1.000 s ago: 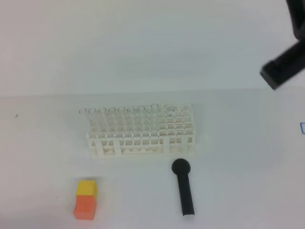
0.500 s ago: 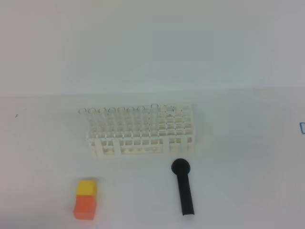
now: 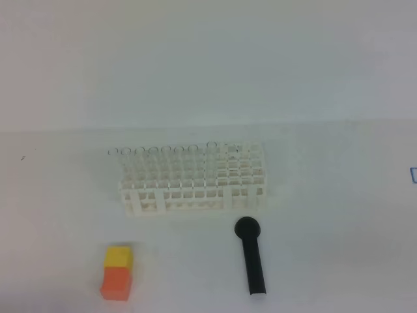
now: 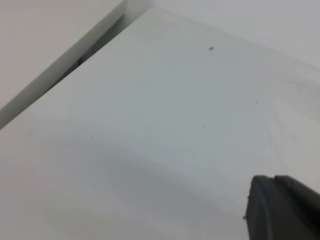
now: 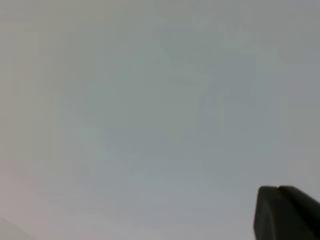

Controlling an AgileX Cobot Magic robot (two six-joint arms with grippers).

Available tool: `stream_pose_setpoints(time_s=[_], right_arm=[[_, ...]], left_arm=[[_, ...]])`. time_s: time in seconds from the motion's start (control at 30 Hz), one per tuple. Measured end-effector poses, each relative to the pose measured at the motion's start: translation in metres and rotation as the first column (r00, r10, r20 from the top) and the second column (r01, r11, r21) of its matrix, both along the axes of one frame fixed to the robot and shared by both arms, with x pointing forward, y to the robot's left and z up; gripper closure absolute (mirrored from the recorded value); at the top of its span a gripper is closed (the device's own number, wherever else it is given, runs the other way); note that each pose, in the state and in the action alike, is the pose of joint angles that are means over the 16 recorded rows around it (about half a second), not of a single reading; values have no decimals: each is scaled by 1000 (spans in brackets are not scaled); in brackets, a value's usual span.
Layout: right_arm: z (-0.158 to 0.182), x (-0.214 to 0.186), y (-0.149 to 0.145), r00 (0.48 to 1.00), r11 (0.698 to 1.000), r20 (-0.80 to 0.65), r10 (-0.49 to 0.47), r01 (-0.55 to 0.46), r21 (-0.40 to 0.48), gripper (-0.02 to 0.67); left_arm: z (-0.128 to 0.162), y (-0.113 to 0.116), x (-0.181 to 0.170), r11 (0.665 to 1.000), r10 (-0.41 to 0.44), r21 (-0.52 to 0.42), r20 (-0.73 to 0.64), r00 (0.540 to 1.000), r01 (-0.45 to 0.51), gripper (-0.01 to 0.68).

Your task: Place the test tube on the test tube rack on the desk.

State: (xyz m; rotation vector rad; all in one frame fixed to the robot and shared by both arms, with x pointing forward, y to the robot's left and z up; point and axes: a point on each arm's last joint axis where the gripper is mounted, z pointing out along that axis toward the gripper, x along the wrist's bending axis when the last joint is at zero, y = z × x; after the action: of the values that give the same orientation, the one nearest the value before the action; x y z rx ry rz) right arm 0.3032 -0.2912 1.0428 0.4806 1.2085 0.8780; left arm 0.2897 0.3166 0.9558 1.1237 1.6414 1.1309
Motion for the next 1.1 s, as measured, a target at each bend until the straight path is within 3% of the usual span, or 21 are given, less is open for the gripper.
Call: stream_pose_setpoints(time_s=[0.17, 0.5, 0.63, 0.73, 0.87, 0.97, 1.1], right_arm=[[-12, -3, -2, 1000, 1000, 4, -24, 24, -12, 650], [-36, -4, -1, 999, 993, -1, -43, 42, -115, 650], [-42, -5, 0, 999, 995, -24, -28, 26, -101, 650], [-45, -5, 0, 998, 1000, -65, 3, -5, -27, 650], [-51, -6, 1, 987, 990, -148, 69, -49, 133, 650], [-58, -6, 2, 967, 960, -225, 123, -58, 275, 650], [-69, -7, 2, 924, 892, -334, 184, -15, 451, 650]], left_arm=[[1, 0, 0, 1000, 0, -1, -1, 1000, 0, 673], [2, 0, 0, 1000, -1, -1, -1, 1000, 1, 673], [2, 0, 0, 1000, -1, -1, -1, 1000, 1, 673], [2, 0, 0, 1000, -1, -1, -1, 1000, 1, 673], [2, 0, 0, 1000, -1, -1, -1, 1000, 1, 673], [2, 0, 0, 1000, -1, -1, -1, 1000, 1, 673], [2, 0, 0, 1000, -1, -1, -1, 1000, 1, 673]])
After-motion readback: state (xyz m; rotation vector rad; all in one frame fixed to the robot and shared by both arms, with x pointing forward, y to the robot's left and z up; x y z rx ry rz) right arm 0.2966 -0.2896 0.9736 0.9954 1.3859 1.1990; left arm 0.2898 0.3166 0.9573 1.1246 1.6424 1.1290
